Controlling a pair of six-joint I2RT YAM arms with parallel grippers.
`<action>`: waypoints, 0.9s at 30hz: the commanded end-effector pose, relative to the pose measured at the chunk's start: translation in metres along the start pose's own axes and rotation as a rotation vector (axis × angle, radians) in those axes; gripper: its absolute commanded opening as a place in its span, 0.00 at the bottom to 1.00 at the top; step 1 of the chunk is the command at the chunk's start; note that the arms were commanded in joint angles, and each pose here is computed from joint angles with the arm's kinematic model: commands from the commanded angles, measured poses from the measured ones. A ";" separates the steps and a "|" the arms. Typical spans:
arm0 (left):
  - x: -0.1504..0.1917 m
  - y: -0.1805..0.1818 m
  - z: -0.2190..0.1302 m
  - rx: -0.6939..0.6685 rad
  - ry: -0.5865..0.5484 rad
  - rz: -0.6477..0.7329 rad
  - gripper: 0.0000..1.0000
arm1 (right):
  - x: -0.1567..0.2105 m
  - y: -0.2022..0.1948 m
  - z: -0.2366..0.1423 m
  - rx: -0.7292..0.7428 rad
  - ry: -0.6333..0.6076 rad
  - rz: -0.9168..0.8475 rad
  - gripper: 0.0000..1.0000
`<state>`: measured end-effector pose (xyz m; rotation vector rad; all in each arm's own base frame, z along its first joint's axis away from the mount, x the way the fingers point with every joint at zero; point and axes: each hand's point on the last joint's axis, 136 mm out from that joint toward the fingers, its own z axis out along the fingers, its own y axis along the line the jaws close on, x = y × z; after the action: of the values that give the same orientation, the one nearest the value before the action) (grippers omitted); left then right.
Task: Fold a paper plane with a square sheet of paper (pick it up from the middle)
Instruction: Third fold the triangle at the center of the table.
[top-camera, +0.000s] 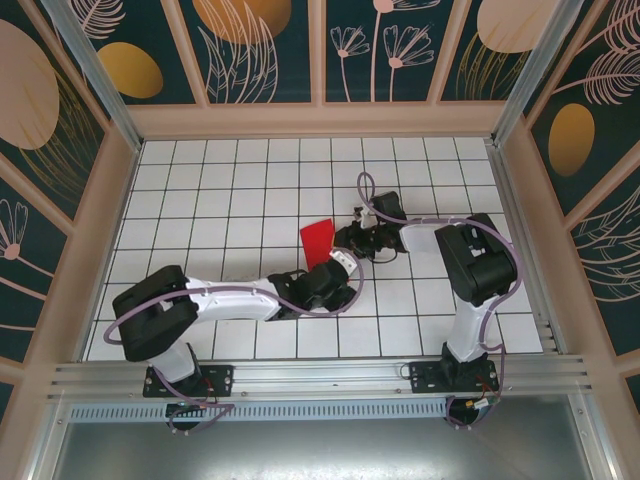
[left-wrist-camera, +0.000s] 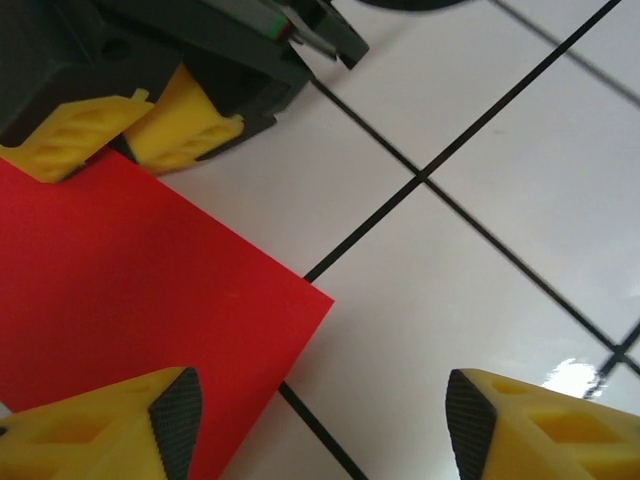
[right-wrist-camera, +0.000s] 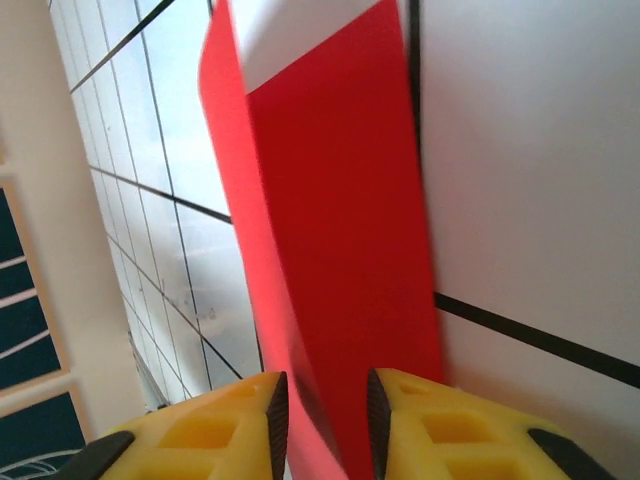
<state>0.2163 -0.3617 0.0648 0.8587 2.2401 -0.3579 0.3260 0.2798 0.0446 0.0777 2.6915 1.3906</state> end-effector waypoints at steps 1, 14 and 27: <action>0.000 0.008 0.003 -0.122 0.008 0.092 0.70 | -0.003 0.016 0.003 -0.067 0.013 -0.024 0.23; 0.005 0.022 0.014 -0.239 0.021 0.162 0.73 | 0.000 0.019 -0.004 -0.105 -0.031 0.079 0.06; -0.008 0.024 0.022 -0.291 -0.006 0.160 0.50 | 0.003 0.015 -0.005 -0.085 -0.034 0.090 0.07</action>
<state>0.2424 -0.3587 0.0521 0.8905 2.1450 -0.0016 0.3222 0.2815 0.0441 0.2590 2.6743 1.4933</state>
